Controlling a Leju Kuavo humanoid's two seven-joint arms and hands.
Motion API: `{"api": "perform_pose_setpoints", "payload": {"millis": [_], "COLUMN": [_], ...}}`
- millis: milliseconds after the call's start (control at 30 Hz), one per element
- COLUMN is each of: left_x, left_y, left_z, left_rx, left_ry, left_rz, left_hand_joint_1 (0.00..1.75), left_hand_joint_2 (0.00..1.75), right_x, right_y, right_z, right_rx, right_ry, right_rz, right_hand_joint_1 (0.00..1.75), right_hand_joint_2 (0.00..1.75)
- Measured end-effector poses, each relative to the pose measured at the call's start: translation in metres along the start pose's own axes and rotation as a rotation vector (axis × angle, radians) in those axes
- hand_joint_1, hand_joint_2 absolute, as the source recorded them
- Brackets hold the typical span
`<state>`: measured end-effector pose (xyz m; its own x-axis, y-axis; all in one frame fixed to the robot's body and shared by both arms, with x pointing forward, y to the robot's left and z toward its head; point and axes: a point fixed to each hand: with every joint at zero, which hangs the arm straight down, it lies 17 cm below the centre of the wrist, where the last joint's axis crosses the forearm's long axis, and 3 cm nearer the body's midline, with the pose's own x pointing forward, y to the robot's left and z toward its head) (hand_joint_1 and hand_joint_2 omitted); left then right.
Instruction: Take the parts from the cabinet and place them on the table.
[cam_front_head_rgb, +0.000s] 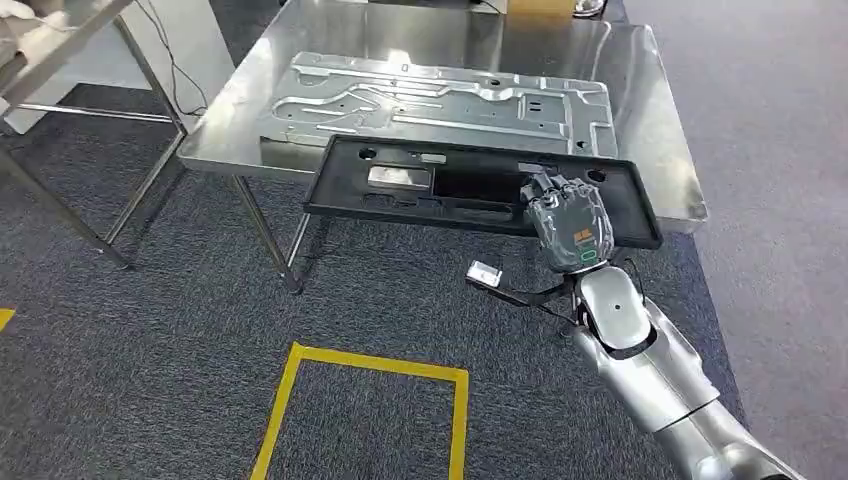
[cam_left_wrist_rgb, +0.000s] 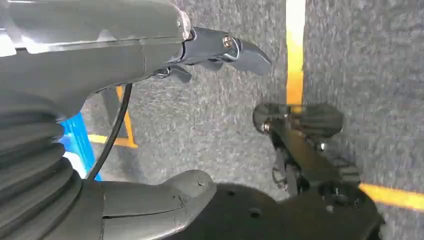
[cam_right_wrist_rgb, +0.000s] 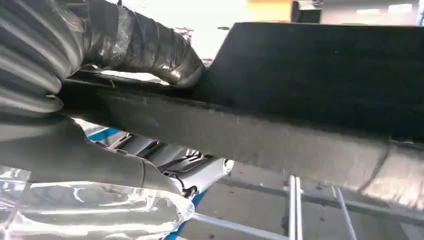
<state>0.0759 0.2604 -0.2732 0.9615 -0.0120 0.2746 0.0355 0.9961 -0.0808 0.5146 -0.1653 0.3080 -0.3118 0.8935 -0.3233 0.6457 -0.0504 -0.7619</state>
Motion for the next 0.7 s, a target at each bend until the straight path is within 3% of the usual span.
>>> {"api": "perform_pose_setpoints", "payload": {"millis": [200,700], "left_x": [0.002,0.0057], "left_y": [-0.0038,-0.0054], "left_z": [-0.0005,-0.0012], "left_rx": [-0.006,-0.009], "left_ry": [0.0,-0.002], "left_rz": [-0.002,-0.017], "left_hand_joint_1": [0.0,0.0], "left_hand_joint_2": [1.75,1.75], "right_x": [-0.0054,0.0011], "right_y": [-0.0063,-0.0043], "right_z": [0.0006,-0.0029], "right_rx": [-0.034,-0.019], "right_ry": [-0.005,0.005], "right_rz": [0.066,0.033], "right_hand_joint_1": [1.75,1.75], "right_hand_joint_2": [1.75,1.75]}}
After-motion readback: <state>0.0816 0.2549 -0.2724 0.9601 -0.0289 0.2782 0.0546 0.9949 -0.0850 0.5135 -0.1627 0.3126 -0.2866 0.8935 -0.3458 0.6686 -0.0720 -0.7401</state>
